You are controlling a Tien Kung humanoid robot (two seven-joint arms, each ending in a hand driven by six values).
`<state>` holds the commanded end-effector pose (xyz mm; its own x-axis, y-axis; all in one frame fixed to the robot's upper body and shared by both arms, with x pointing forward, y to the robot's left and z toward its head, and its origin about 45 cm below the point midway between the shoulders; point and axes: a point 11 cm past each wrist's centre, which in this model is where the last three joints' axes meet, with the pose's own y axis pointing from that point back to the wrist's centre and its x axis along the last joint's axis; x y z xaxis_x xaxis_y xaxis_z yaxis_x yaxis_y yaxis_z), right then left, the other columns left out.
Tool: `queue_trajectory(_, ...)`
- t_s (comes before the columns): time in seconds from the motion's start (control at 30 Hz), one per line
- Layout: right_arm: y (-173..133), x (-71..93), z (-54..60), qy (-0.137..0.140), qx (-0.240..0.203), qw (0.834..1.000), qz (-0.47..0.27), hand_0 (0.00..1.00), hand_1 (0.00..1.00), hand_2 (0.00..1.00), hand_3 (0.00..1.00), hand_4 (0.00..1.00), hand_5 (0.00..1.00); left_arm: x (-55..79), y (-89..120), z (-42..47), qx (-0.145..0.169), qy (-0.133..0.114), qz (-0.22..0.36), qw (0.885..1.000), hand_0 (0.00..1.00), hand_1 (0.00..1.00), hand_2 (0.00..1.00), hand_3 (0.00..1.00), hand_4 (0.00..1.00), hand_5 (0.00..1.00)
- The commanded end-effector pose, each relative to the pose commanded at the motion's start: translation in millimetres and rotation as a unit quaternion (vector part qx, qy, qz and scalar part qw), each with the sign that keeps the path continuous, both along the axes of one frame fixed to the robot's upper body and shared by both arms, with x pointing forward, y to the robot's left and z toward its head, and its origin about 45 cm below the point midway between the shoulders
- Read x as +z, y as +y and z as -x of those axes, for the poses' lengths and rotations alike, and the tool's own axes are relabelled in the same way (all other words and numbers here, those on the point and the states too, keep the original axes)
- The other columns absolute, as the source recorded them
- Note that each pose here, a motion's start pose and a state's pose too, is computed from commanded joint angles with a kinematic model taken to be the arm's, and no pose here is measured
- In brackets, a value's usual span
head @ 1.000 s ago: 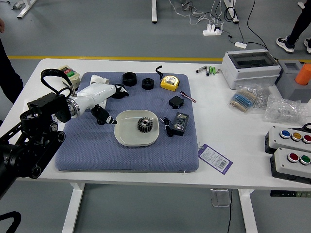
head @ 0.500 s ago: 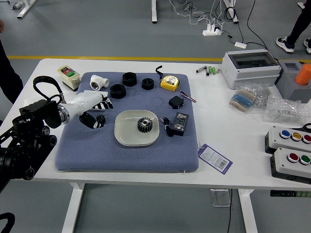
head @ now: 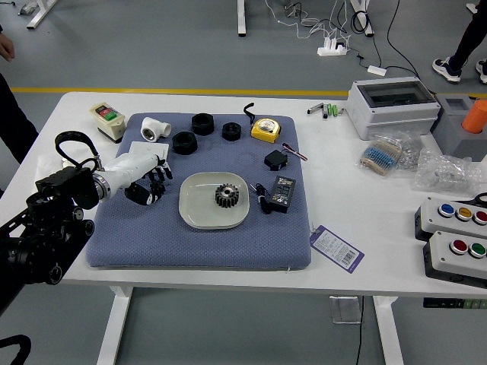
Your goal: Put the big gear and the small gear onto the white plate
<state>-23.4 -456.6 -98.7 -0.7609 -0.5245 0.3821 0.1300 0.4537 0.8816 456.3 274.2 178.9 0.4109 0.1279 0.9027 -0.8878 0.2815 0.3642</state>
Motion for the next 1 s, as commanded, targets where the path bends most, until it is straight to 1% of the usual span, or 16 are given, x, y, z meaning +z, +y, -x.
queue_trajectory(0.2,0.4,-0.2,1.8,0.003,0.003,1.0,-0.001,0.686,0.708,0.757,0.571,0.788,0.644,-4.5,0.9,-0.5,0.005,0.0,0.003,1.0,0.49,0.565,0.614,0.631,0.683,0.002)
queue_trajectory(0.3,0.7,-0.3,2.5,0.004,0.003,1.0,-0.001,0.686,0.708,0.757,0.571,0.788,0.644,-7.0,2.4,-0.5,0.008,0.004,0.003,1.0,0.49,0.565,0.614,0.631,0.683,0.002)
queue_trajectory(0.33,1.0,-0.4,3.3,0.004,0.002,1.0,-0.001,0.686,0.709,0.757,0.571,0.788,0.644,-8.9,3.9,0.1,0.011,0.006,0.003,1.0,0.466,0.537,0.578,0.605,0.609,0.002)
queue_trajectory(0.37,1.2,-0.5,3.6,0.004,0.002,1.0,-0.001,0.686,0.709,0.757,0.571,0.788,0.644,-9.6,4.5,0.4,0.011,0.007,0.003,1.0,0.466,0.537,0.578,0.605,0.609,0.002)
queue_trajectory(0.5,1.6,-0.6,5.2,0.006,0.003,1.0,-0.002,0.686,0.709,0.757,0.571,0.788,0.644,-8.4,4.4,1.0,0.008,-0.005,0.006,1.0,0.466,0.537,0.578,0.605,0.609,0.002)
queue_trajectory(0.53,1.6,-0.6,5.3,0.006,0.003,1.0,-0.002,0.686,0.708,0.756,0.571,0.787,0.644,-8.3,4.4,1.0,0.008,-0.005,0.006,1.0,0.377,0.452,0.491,0.522,0.214,0.002)
queue_trajectory(0.6,1.7,-0.7,5.7,0.007,0.004,1.0,-0.002,0.686,0.708,0.756,0.571,0.787,0.644,-6.7,3.2,0.7,0.006,-0.011,0.008,1.0,0.377,0.452,0.491,0.522,0.214,0.002)
queue_trajectory(0.7,1.6,-0.6,5.1,0.006,0.003,1.0,-0.002,0.686,0.708,0.756,0.571,0.787,0.644,-5.7,3.5,0.3,0.006,-0.013,0.007,1.0,0.377,0.452,0.491,0.522,0.214,0.002)
queue_trajectory(0.73,1.6,-0.6,5.0,0.006,0.003,1.0,-0.002,0.687,0.708,0.756,0.57,0.787,0.644,-5.7,3.7,0.2,0.006,-0.013,0.007,1.0,0.303,0.366,0.419,0.459,0.109,0.002)
queue_trajectory(0.93,1.3,-0.5,3.3,0.003,0.001,1.0,-0.002,0.687,0.708,0.756,0.57,0.787,0.644,-8.2,7.6,0.3,0.012,-0.008,0.007,1.0,0.303,0.366,0.419,0.459,0.109,0.002)
queue_trajectory(0.97,1.3,-0.5,3.1,0.003,0.001,1.0,-0.002,0.687,0.708,0.756,0.571,0.787,0.643,-8.6,8.0,0.4,0.013,-0.007,0.007,1.0,0.273,0.314,0.365,0.418,0.041,0.002)
queue_trajectory(1.0,1.3,-0.5,2.8,0.003,0.0,1.0,-0.002,0.687,0.708,0.756,0.571,0.787,0.643,-9.3,8.6,0.5,0.014,-0.006,0.007,1.0,0.273,0.314,0.365,0.418,0.041,0.002)
